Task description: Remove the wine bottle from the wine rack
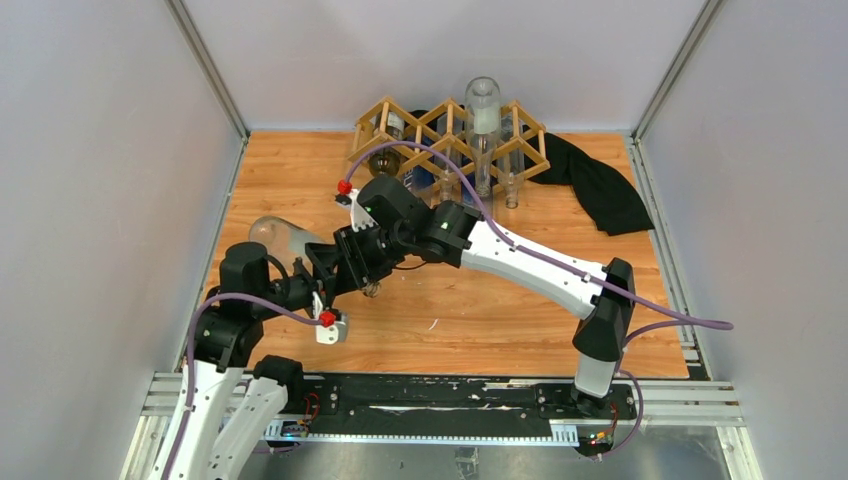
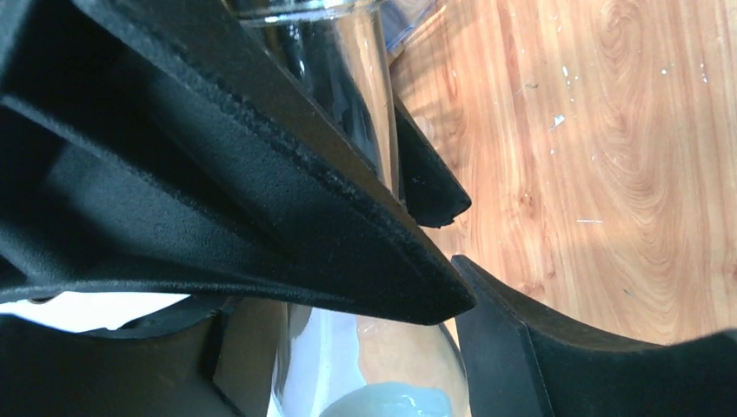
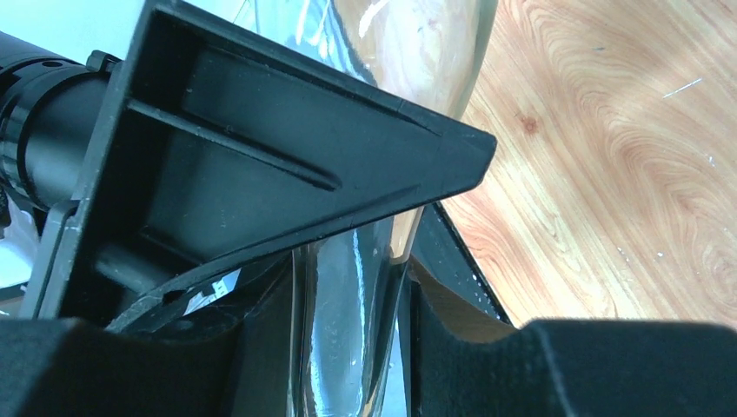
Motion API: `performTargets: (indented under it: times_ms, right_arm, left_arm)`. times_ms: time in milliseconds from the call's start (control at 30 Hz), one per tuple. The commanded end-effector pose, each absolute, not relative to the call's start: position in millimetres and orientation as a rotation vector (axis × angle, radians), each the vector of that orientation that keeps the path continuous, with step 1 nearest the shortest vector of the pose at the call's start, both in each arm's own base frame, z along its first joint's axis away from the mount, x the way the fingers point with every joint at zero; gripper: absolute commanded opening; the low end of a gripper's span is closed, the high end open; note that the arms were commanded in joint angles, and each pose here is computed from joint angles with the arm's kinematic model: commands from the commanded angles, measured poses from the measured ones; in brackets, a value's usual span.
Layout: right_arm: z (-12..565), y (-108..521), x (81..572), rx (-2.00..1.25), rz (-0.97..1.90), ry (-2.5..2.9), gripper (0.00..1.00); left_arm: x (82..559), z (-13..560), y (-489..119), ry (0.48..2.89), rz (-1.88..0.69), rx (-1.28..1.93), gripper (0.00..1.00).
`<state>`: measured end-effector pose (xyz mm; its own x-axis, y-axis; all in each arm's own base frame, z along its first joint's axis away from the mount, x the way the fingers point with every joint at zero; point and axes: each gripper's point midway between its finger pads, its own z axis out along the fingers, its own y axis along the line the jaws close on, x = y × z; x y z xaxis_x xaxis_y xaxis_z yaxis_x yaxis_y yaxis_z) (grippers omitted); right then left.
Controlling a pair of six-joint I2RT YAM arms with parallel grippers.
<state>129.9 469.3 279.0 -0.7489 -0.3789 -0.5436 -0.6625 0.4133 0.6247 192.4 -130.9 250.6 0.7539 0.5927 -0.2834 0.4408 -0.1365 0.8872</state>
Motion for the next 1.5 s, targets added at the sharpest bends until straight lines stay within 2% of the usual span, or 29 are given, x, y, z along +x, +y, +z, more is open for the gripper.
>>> performTargets:
  times_ms: [0,67,100,133,167,200,267,367,633,900,1200,1367,1467]
  right_arm:
    - [357,483,104,-1.028,1.520,1.995,0.00]
    - [352,482,104,-1.033,1.516,2.008,0.01]
    - [349,481,104,-1.034,1.512,2.018,0.09]
    - [345,480,104,-1.035,1.508,2.030,0.15]
    - [342,478,105,-1.036,1.508,2.042,0.25]
    - [340,476,106,-1.032,1.507,2.054,0.33]
    - [335,472,110,-1.014,1.496,2.074,0.45]
    - [330,463,119,-0.972,1.471,2.100,0.52]
    - [312,451,123,-0.928,1.439,2.169,0.53]
    - [307,445,121,-0.933,1.424,2.196,0.64]
    - [318,417,144,-0.822,1.368,2.187,0.66]
    - [329,387,170,-0.716,1.257,2.178,0.69]
    - [342,359,191,-0.613,1.163,2.150,0.78]
  left_arm:
    - [205,254,-129,0.807,0.214,1.773,0.44]
    - [213,262,-128,0.840,0.220,1.704,0.24]
    - [219,271,-128,0.840,0.243,1.651,0.12]
    - [222,274,-127,0.864,0.240,1.613,0.07]
    - [227,280,-126,0.863,0.257,1.569,0.02]
    - [229,285,-125,0.858,0.275,1.537,0.00]
    - [232,286,-124,0.847,0.295,1.522,0.00]
    - [233,283,-125,0.853,0.288,1.524,0.00]
    - [236,275,-124,0.823,0.323,1.534,0.00]
    - [240,277,-123,0.805,0.356,1.522,0.00]
    - [243,274,-123,0.800,0.369,1.509,0.00]
    - [261,283,-115,0.941,0.334,1.404,0.00]
    - [283,300,-107,1.103,0.274,1.266,0.00]
